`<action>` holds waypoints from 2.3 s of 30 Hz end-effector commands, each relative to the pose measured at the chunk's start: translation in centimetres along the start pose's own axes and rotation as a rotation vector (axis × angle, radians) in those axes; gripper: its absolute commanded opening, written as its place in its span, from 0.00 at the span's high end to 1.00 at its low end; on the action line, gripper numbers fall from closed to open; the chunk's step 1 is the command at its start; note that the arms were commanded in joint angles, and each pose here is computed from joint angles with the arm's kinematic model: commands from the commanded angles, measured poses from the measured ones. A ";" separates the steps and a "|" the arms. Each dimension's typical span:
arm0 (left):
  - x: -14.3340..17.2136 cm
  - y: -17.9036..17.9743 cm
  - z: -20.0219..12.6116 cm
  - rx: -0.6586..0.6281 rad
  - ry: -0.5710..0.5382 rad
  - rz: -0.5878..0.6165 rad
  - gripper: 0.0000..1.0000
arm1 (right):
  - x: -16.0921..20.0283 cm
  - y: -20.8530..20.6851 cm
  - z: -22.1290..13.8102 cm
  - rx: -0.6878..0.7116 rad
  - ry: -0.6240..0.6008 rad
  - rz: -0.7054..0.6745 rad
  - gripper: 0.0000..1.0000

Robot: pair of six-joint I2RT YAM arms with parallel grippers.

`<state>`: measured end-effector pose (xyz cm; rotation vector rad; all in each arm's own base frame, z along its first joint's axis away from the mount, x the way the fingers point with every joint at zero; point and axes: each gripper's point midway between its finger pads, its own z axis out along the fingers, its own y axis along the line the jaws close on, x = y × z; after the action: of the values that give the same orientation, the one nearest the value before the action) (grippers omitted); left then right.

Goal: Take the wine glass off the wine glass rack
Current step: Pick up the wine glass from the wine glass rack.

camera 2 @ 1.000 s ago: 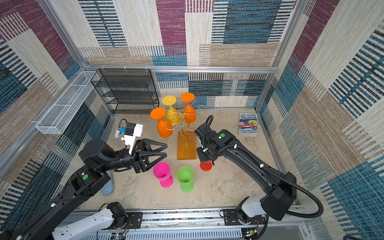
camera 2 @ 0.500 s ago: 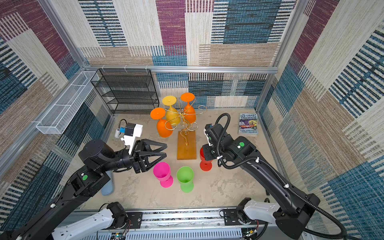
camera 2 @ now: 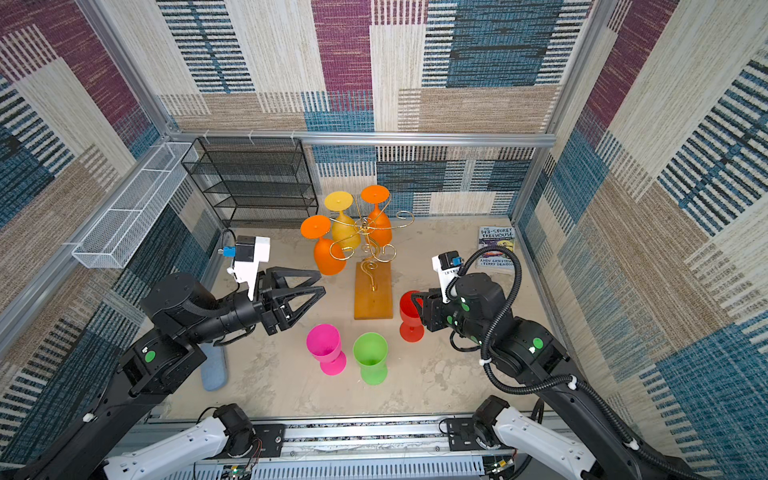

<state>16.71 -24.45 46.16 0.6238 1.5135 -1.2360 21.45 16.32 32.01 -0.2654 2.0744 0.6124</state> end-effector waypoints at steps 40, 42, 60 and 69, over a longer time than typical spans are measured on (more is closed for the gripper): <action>-0.5 23.0 -1.2 -0.107 -0.295 -0.776 0.50 | -0.7 -1.7 -0.4 -0.009 -0.283 0.064 0.37; -0.4 22.9 -1.3 -0.107 -0.300 -0.771 0.50 | -0.6 -1.8 -0.5 -0.007 -0.285 0.068 0.37; 0.2 23.4 -0.9 -0.199 -0.235 -0.718 0.50 | 0.0 -1.9 0.0 -0.012 -0.273 0.080 0.36; 1.2 24.1 0.2 -0.217 -0.198 -0.720 0.51 | 0.2 -2.0 0.3 -0.008 -0.266 0.080 0.36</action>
<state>36.97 -16.76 35.83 -0.2549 1.7358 -1.6079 22.22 14.65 30.41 -0.1072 1.8610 0.6481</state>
